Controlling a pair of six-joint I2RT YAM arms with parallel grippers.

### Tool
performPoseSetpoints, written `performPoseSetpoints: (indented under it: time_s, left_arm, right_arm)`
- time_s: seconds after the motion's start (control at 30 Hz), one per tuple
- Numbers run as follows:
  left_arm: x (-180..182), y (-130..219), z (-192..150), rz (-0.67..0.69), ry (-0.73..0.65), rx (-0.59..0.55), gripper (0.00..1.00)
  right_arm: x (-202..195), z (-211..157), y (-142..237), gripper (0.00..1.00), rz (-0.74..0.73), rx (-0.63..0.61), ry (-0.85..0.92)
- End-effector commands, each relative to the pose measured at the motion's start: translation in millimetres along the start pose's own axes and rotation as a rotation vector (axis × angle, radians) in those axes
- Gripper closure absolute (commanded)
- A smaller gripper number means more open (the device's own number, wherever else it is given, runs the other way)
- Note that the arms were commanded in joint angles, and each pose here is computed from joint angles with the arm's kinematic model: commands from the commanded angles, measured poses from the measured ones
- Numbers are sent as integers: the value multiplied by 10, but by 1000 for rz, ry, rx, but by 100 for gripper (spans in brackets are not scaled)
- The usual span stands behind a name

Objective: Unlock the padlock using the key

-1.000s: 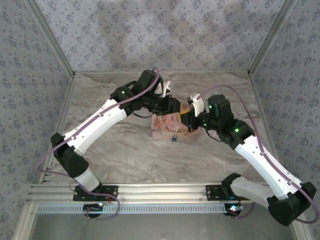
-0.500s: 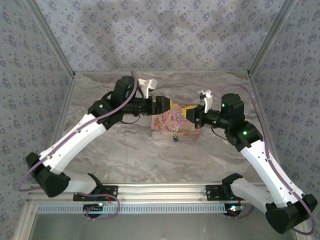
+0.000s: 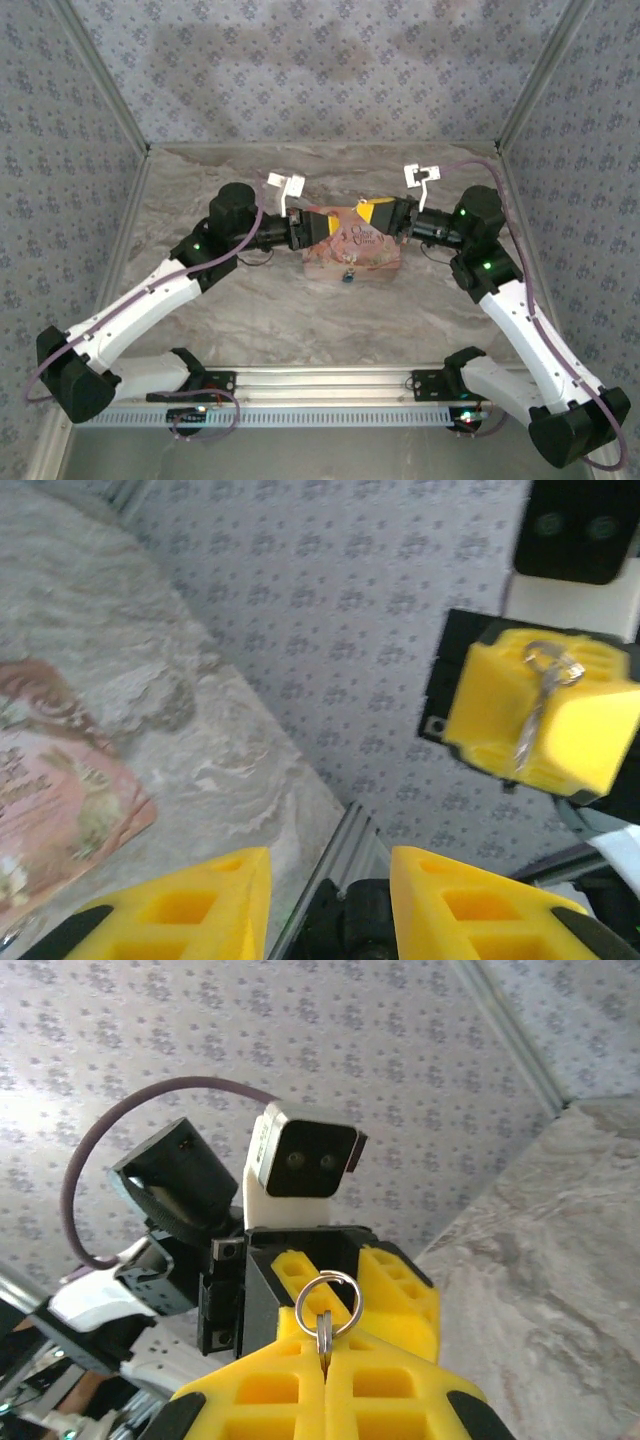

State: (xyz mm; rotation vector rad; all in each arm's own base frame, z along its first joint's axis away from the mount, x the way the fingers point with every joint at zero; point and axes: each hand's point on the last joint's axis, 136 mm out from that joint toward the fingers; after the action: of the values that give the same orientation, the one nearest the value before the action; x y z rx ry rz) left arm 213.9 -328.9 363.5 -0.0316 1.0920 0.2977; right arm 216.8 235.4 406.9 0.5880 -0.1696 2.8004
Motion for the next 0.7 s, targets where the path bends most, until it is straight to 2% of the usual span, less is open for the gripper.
performPoseSetpoints:
  time_s: [0.0, 0.07, 0.13, 0.57, 0.67]
  left_arm:
    - [-536, 112, 33, -186, -133, -19, 58]
    - [-609, 119, 15, -213, -151, -13, 58]
    - [-645, 116, 7, -222, -159, -7, 63]
    - [-865, 69, -104, -291, -185, 51, 79]
    - [-893, 63, -111, -298, -191, 56, 86]
  right_arm:
    - [200, 16, 6, 100, 81, -1, -10]
    - [209, -21, 4, 100, 87, 5, -12]
    - [233, -45, 9, 100, 96, 9, -11]
    - [398, -78, 17, 100, 148, 28, 8]
    - [407, -83, 22, 100, 150, 29, 10]
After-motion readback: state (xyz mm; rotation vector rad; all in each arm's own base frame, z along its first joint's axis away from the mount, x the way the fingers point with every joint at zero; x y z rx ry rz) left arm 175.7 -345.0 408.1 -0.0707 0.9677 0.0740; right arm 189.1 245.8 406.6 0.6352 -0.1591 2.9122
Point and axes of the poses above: each hand's point on the last joint's axis, 136 mm out from that joint toward the fingers, its own y axis back along the fingers, its own x axis along the line the jaws close on, z = x × y, and after that the axes turned 15 degrees about y, right-handed
